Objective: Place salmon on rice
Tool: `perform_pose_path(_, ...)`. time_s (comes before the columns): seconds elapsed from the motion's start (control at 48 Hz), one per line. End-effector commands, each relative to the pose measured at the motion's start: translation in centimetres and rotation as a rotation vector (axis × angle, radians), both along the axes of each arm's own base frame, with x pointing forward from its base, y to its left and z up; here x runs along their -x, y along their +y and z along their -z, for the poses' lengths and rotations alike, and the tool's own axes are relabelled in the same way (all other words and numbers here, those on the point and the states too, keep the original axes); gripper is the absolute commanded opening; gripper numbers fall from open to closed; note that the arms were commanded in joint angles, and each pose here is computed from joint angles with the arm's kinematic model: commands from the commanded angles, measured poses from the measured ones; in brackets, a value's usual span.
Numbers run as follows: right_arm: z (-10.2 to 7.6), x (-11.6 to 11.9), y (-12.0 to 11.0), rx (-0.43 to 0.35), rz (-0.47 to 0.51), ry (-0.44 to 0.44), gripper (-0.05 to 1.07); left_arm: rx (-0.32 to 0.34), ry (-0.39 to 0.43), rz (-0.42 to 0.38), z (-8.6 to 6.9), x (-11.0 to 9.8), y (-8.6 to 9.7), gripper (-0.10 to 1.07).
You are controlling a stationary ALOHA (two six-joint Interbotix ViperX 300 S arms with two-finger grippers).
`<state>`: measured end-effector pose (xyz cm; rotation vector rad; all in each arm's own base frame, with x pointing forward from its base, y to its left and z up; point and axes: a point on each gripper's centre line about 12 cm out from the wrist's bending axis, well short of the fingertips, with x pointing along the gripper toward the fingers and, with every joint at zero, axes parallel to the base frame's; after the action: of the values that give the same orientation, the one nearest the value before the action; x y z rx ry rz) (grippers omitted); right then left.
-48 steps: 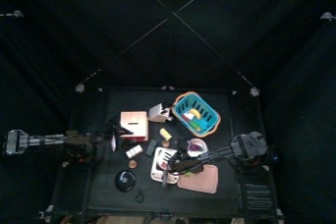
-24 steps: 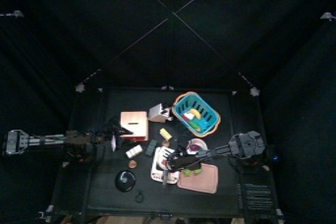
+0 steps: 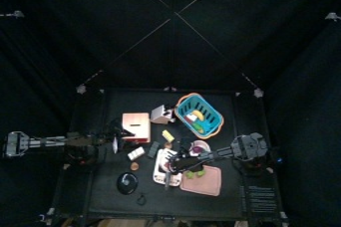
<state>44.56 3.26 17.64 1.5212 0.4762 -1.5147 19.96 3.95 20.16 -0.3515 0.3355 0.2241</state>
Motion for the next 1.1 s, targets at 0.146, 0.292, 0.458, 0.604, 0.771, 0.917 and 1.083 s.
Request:
perform_pose_path(0.146, -1.70, -0.22, -0.32, -0.007, 0.007, -0.046, 0.61, -0.006, -0.012, 0.000, -0.46, -0.22, 0.09, 0.87)
perform_pose_path(0.292, -1.43, -0.10, -0.24, -0.008, 0.006, -0.037, 0.61, -0.006, -0.009, 0.000, -0.35, -0.17, 0.08, 0.87)
perform_pose_path(0.458, -1.29, -0.01, -0.32, -0.007, 0.007, -0.033, 0.61, -0.005, -0.008, -0.001, -0.29, -0.14, 0.11, 0.87)
perform_pose_path(0.604, -1.20, 0.06, -0.26, -0.007, 0.006, -0.030, 0.61, -0.005, -0.008, -0.006, -0.29, -0.12, 0.20, 0.87)
perform_pose_path(0.771, -1.15, 0.05, -0.45, -0.008, 0.007, -0.030, 0.62, -0.005, -0.008, -0.006, -0.29, -0.12, 0.20, 0.87)
perform_pose_path(0.917, -1.07, 0.06, -0.67, -0.007, 0.010, -0.030, 0.62, -0.005, -0.006, -0.007, -0.23, -0.09, 0.22, 0.87)
perform_pose_path(1.083, -0.86, 0.01, -0.76, -0.010, 0.003, -0.038, 0.65, -0.006, -0.003, -0.007, -0.11, -0.03, 0.21, 0.87)
